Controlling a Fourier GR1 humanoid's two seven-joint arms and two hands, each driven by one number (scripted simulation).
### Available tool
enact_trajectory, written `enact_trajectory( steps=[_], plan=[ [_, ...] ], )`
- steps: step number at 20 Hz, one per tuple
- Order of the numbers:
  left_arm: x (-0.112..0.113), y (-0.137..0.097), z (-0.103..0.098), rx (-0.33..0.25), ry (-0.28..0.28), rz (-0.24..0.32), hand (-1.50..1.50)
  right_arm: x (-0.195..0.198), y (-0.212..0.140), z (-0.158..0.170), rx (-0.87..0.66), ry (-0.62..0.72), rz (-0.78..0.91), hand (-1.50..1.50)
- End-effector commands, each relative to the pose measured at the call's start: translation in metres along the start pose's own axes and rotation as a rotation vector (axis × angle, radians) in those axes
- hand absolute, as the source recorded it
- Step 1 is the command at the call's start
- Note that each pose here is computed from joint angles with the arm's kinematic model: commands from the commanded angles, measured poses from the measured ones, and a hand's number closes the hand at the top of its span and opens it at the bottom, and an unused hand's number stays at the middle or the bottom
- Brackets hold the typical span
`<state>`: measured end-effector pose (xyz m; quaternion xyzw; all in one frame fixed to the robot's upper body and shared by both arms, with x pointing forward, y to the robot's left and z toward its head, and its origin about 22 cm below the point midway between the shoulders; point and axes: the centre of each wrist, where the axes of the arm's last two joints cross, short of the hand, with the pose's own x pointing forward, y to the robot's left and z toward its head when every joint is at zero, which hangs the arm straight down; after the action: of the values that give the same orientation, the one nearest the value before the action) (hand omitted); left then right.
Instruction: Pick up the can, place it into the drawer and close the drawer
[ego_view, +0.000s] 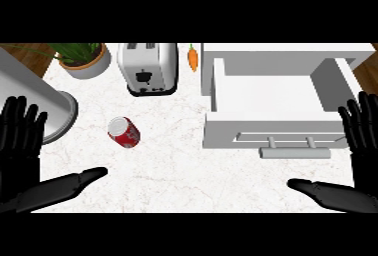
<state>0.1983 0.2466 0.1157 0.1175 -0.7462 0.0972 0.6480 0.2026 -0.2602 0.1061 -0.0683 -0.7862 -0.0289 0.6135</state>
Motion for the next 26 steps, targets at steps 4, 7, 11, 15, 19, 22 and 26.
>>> enact_trajectory(
  steps=[4,7,11,15,19,22,26],
  plan=[
    [-0.029,-0.008,-0.018,-0.002,0.03,0.009,-1.5,0.004,-0.007,-0.005,0.015,-0.001,0.01,-1.5],
    [0.009,-0.024,-0.013,-0.007,0.035,0.01,-1.5,0.001,-0.007,0.013,-0.001,-0.009,-0.003,-1.5],
    [-0.036,-0.018,-0.032,-0.027,0.088,0.007,-1.5,-0.023,-0.03,-0.002,-0.015,-0.002,0.008,-1.5],
    [-0.073,-0.05,-0.034,-0.003,0.099,-0.031,-1.5,0.006,-0.019,-0.003,-0.008,-0.022,-0.005,-1.5],
    [-0.095,-0.036,-0.013,0.001,0.129,-0.033,-1.5,0.005,-0.025,0.006,0.002,-0.021,0.01,-1.5],
    [-0.107,-0.03,-0.024,0.022,0.153,-0.057,-1.5,0.008,-0.03,0.008,-0.005,-0.004,0.013,-1.5],
    [-0.137,-0.031,0.001,0.02,0.161,-0.067,-1.5,0.017,-0.026,0.019,-0.024,-0.005,0.025,-1.5]
  ],
)
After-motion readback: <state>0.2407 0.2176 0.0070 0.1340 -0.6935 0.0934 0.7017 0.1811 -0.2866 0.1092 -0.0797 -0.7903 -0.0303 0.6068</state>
